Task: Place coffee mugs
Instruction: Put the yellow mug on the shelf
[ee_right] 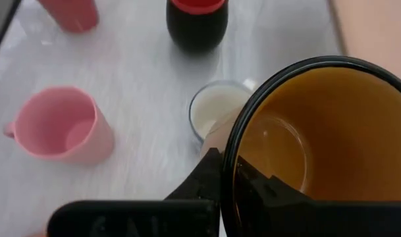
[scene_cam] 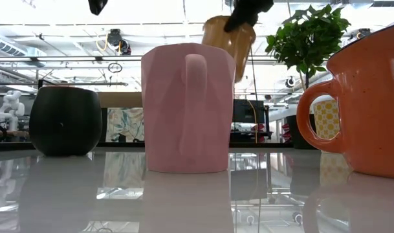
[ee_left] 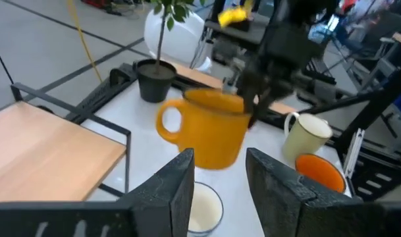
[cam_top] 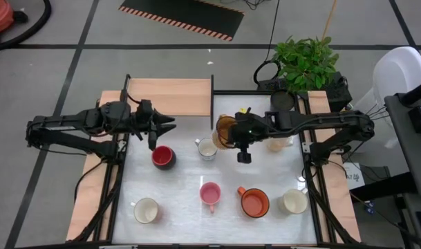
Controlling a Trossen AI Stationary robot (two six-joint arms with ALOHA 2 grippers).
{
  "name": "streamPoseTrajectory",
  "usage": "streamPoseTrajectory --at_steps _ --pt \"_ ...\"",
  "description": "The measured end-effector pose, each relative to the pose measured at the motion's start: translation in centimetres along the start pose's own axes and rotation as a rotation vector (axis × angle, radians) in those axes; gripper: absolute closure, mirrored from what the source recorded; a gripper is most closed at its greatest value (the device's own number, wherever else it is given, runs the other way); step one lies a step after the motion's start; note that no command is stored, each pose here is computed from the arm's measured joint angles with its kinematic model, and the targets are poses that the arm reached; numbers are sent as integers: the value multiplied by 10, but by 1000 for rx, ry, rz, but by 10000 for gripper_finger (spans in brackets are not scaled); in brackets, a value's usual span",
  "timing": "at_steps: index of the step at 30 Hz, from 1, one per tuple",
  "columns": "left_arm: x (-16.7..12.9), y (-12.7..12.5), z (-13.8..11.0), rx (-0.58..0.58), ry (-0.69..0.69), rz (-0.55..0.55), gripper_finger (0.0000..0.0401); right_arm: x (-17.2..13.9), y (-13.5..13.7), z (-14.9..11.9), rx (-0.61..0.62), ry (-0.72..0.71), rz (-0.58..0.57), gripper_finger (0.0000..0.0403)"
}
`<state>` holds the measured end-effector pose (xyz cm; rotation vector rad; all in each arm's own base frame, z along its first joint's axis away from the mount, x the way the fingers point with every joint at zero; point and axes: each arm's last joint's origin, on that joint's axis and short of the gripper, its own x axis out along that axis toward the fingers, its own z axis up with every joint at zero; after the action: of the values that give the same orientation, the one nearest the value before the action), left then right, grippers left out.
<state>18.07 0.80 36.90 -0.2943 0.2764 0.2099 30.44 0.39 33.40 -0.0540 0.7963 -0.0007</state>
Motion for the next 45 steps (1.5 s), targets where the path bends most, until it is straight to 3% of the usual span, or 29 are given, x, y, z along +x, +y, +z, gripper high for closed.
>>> streamPoseTrajectory --at_steps 8,13,18,24,30,35,40,45 --pt "16 -11 18 56 19 -59 158 -13 -1 22 6 -138 6 397" --pt "26 -21 43 118 28 -113 122 -17 1 31 35 -224 96 397" --pt "37 -26 68 119 89 -243 131 -18 5 35 60 -261 232 397" --pt "54 -25 86 227 152 -359 159 -21 7 39 49 -309 399 397" --pt "77 -22 84 310 208 -475 164 -24 2 46 24 -383 501 395" --pt "86 -26 80 340 227 -554 164 -24 2 43 19 -361 575 393" --pt "96 -26 76 376 241 -586 164 -19 6 43 -6 -344 735 395" --pt "110 -27 68 365 278 -678 165 -5 6 42 -1 -310 773 395"
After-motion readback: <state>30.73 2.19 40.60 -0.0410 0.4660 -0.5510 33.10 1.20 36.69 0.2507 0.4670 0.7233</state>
